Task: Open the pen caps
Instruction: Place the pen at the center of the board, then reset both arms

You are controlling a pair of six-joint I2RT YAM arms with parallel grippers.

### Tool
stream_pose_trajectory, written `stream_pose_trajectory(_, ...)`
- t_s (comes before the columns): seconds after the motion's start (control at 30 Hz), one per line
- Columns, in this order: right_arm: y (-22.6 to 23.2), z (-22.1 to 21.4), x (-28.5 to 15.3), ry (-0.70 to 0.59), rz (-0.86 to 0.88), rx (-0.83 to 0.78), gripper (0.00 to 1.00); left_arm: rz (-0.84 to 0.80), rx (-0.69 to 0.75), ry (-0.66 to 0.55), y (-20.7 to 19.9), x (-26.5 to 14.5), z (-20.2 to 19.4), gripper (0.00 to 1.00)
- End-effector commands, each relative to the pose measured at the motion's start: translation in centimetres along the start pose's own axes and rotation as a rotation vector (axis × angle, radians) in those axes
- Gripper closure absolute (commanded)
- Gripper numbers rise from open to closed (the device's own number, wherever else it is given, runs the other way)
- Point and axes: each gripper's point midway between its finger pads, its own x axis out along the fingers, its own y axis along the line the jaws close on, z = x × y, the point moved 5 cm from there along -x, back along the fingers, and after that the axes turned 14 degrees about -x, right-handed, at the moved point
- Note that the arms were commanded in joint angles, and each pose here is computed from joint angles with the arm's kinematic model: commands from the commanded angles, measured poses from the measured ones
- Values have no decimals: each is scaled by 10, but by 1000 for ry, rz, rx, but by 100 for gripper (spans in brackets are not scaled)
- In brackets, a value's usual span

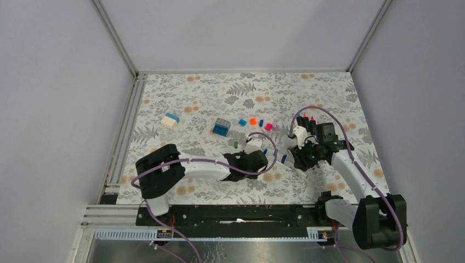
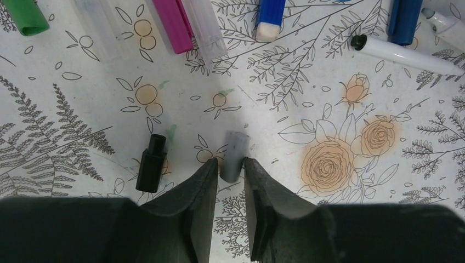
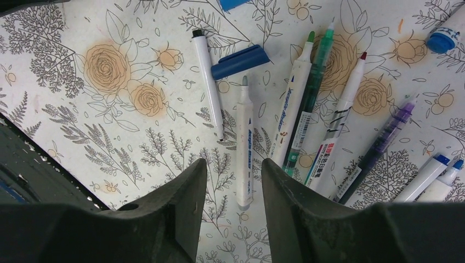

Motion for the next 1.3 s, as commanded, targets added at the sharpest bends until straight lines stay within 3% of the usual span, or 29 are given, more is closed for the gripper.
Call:
stream_pose_trajectory(0.0,-2,11,-9,-48,-3,-9,51,24,-2,-7,-1,-5,4,70)
stream_pose_trajectory(0.33,-4,13,-15,-77,-16,4,46,-114,-48,-33,-15,-46,24,68)
stream_pose_trajectory(0.57,-6,15,-22,-110,-35,16,39,-190,-21,-131,-8,-86,47,60)
stream_pose_trajectory(0.63,-8,16,-26,-123,-46,18,35,-181,-20,-196,2,-97,56,52)
stream_pose_trajectory(0.77,-8,23,-34,-168,-63,15,21,-130,-85,-337,33,-120,81,8)
stream_pose_trajectory(0.8,-12,22,-37,-179,-84,29,15,-125,-109,-360,42,-125,87,2)
stream_pose_trajectory(0.9,-15,26,-47,-212,-122,40,1,-161,-182,-392,67,-139,104,1)
stream_pose_trajectory(1.03,-19,33,-62,-253,-181,86,0,-214,-241,-451,97,-162,118,1)
stream_pose_trajectory(1.27,-30,53,-107,-384,-329,233,1,-150,-254,-512,133,-182,135,1)
